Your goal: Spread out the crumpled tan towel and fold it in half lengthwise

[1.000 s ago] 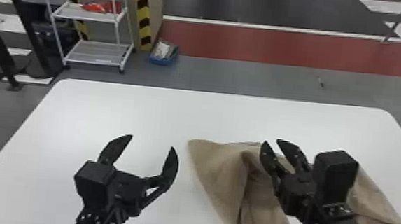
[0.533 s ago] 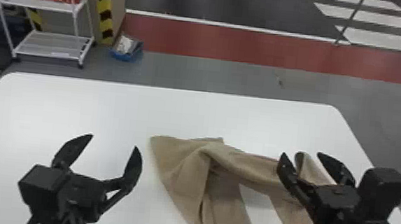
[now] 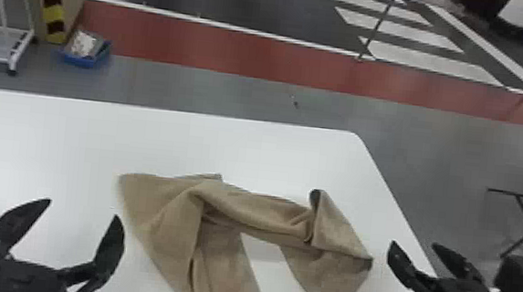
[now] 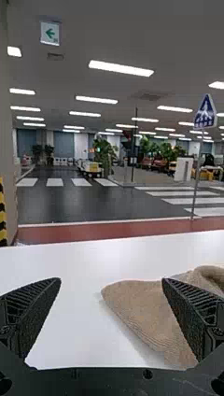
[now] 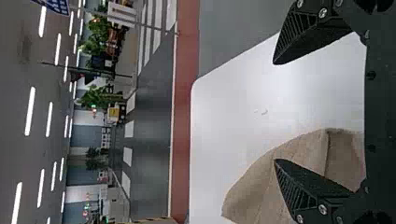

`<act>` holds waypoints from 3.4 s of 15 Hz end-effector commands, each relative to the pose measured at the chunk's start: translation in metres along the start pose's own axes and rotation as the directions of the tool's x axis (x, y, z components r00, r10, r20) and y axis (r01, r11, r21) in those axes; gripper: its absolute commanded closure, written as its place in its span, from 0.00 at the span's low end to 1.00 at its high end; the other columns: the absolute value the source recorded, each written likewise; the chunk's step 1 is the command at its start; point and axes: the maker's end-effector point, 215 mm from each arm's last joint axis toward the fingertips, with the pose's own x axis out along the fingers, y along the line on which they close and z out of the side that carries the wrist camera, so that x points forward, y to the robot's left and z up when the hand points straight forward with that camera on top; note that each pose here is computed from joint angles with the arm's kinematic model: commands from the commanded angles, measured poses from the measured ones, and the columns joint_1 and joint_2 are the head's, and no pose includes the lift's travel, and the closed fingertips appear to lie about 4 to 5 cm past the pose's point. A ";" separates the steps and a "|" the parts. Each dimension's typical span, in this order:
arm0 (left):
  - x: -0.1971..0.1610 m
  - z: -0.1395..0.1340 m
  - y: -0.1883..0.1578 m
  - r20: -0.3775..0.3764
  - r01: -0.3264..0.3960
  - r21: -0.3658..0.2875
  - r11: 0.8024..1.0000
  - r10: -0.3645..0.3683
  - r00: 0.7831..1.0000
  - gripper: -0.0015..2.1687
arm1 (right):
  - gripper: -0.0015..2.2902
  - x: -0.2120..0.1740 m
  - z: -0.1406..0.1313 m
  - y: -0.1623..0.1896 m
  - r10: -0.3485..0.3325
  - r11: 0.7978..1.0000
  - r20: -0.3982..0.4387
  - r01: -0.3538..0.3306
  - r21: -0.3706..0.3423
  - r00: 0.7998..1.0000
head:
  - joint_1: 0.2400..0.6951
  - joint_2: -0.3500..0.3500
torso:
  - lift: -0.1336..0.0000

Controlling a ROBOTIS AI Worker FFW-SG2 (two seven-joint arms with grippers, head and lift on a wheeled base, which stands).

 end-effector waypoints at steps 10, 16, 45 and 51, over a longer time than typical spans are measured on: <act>-0.056 -0.033 -0.161 -0.144 0.325 -0.113 0.939 -0.340 0.929 0.10 | 0.09 -0.029 0.008 -0.069 -0.085 0.996 0.139 0.086 0.002 0.987 | 1.00 0.00 | 0.07; -0.050 -0.074 -0.211 -0.198 0.391 -0.044 0.920 -0.391 0.899 0.15 | 0.09 -0.032 -0.001 -0.076 -0.098 0.995 0.133 0.099 -0.007 0.986 | 1.00 0.00 | 0.07; -0.010 -0.128 -0.284 -0.321 0.435 0.109 0.894 -0.383 0.866 0.30 | 0.09 -0.032 0.008 -0.082 -0.095 0.995 0.154 0.096 0.005 0.983 | 1.00 0.00 | 0.07; -0.007 -0.129 -0.279 -0.322 0.425 0.123 0.897 -0.369 0.872 0.54 | 0.09 -0.032 0.014 -0.081 -0.092 0.996 0.164 0.093 0.001 0.982 | 1.00 0.00 | 0.07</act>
